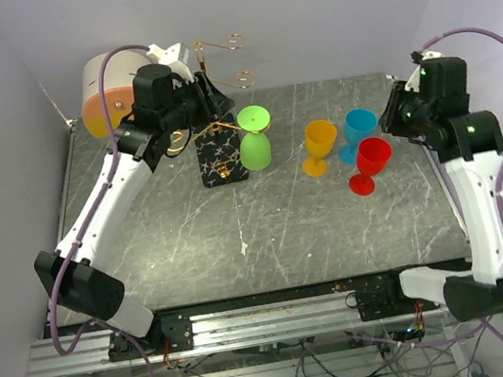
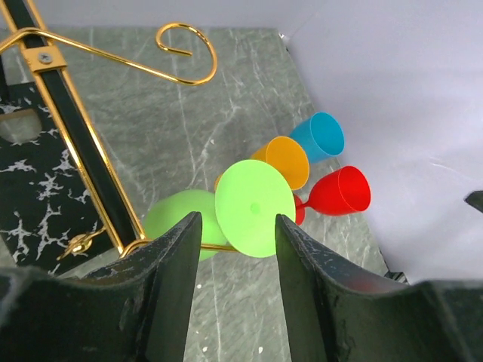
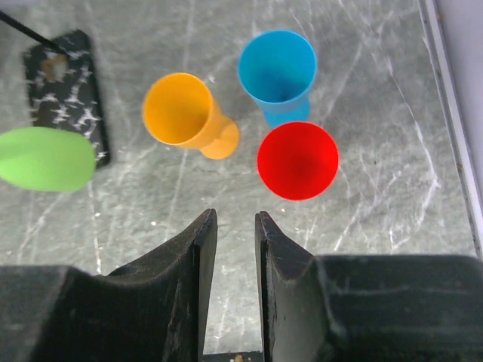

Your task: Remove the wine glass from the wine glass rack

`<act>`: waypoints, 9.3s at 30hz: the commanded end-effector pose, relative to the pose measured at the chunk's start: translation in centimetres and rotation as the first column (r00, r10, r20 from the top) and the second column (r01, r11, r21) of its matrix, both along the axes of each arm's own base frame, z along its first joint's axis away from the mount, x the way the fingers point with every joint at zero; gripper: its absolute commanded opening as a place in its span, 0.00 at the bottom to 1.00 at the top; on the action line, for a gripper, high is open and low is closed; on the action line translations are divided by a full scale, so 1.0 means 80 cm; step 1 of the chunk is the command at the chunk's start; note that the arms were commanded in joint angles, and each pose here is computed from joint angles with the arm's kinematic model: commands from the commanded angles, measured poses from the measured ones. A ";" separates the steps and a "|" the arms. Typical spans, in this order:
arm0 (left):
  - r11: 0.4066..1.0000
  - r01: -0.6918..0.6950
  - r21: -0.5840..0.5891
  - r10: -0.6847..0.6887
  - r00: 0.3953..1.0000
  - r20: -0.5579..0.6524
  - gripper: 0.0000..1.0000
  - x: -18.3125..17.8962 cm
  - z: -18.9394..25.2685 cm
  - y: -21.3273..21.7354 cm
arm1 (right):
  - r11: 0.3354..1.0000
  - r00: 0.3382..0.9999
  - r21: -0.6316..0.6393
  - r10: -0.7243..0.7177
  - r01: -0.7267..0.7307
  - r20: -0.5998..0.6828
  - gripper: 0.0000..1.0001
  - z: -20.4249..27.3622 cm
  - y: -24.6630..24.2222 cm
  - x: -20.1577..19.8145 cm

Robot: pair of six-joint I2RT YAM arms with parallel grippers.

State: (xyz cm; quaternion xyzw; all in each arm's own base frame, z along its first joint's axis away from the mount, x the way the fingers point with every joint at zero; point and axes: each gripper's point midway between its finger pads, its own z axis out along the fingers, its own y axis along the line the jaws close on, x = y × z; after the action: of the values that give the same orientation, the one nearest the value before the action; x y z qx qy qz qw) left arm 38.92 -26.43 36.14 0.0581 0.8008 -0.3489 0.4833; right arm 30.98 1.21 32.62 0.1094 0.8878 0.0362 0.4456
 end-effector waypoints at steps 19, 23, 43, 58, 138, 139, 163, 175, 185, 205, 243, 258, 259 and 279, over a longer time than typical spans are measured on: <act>0.991 0.096 -0.094 -0.106 0.989 -0.099 0.53 0.020 -0.041 -0.058 | 0.989 0.981 0.056 0.131 -0.140 0.142 0.26 0.037 0.029 -0.031; 0.988 0.112 -0.104 -0.123 0.987 -0.105 0.50 0.017 -0.042 -0.061 | 0.989 0.980 0.054 0.127 -0.137 0.155 0.26 0.044 0.028 -0.032; 0.949 0.204 -0.241 -0.230 0.969 -0.089 0.29 -0.011 -0.017 -0.077 | 0.989 0.979 0.062 0.122 -0.133 0.162 0.25 0.045 0.029 -0.033; 0.915 0.241 -0.322 -0.289 0.951 -0.108 0.29 -0.014 -0.018 -0.093 | 0.989 0.978 0.054 0.125 -0.136 0.168 0.25 0.043 0.028 -0.034; 0.438 0.579 -0.688 -0.373 0.813 0.447 0.07 -0.163 0.234 -0.003 | 0.807 0.797 0.207 0.441 -0.554 0.414 0.32 0.087 0.129 -0.023; 0.437 0.592 -0.677 -0.366 0.804 0.468 0.07 -0.180 0.243 0.005 | 0.767 0.761 0.217 0.473 -0.603 0.444 0.34 0.095 0.140 -0.026; 0.423 0.682 -0.596 -0.335 0.729 0.597 0.07 -0.368 0.247 0.084 | -0.212 -0.126 -0.014 0.529 -0.977 0.839 0.65 0.195 0.303 -0.179; 0.411 0.679 -0.608 -0.327 0.733 0.597 0.07 -0.390 0.247 0.095 | -0.363 -0.225 -0.066 0.415 -0.929 0.881 0.65 0.208 0.317 -0.201; 0.423 0.665 -0.616 -0.332 0.746 0.578 0.07 -0.384 0.236 0.093 | -0.454 -0.282 -0.096 0.364 -0.886 0.888 0.60 0.215 0.339 -0.218; 0.862 0.049 -0.505 0.085 0.967 0.239 0.44 -0.286 0.123 0.139 | -0.346 -0.194 0.000 0.527 -0.938 0.828 0.00 0.197 0.328 -0.248; 0.860 -0.505 0.074 0.491 0.858 0.155 0.39 -0.245 -0.083 0.266 | 0.897 0.868 -0.116 0.369 -0.426 -0.331 0.00 -0.079 0.151 -0.061; 0.861 -0.492 0.131 0.483 0.870 0.098 0.39 -0.228 -0.125 0.256 | 0.880 0.782 -0.100 0.355 -0.465 -0.512 0.00 -0.193 0.170 -0.031; 0.859 -0.495 0.132 0.486 0.869 0.096 0.38 -0.228 -0.125 0.256 | 0.881 0.779 -0.096 0.352 -0.462 -0.520 0.00 -0.200 0.169 -0.029; 0.862 -0.487 0.139 0.478 0.873 0.092 0.38 -0.226 -0.128 0.254 | 0.934 0.933 -0.099 0.325 -0.342 -0.157 0.53 -0.057 0.167 0.011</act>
State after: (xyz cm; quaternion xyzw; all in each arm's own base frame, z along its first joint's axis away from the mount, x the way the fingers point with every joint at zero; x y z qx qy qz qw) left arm 20.39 -5.66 24.95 -0.0966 0.8129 -0.1369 0.5578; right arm 31.46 15.17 21.01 -0.1034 0.9580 0.0179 0.2669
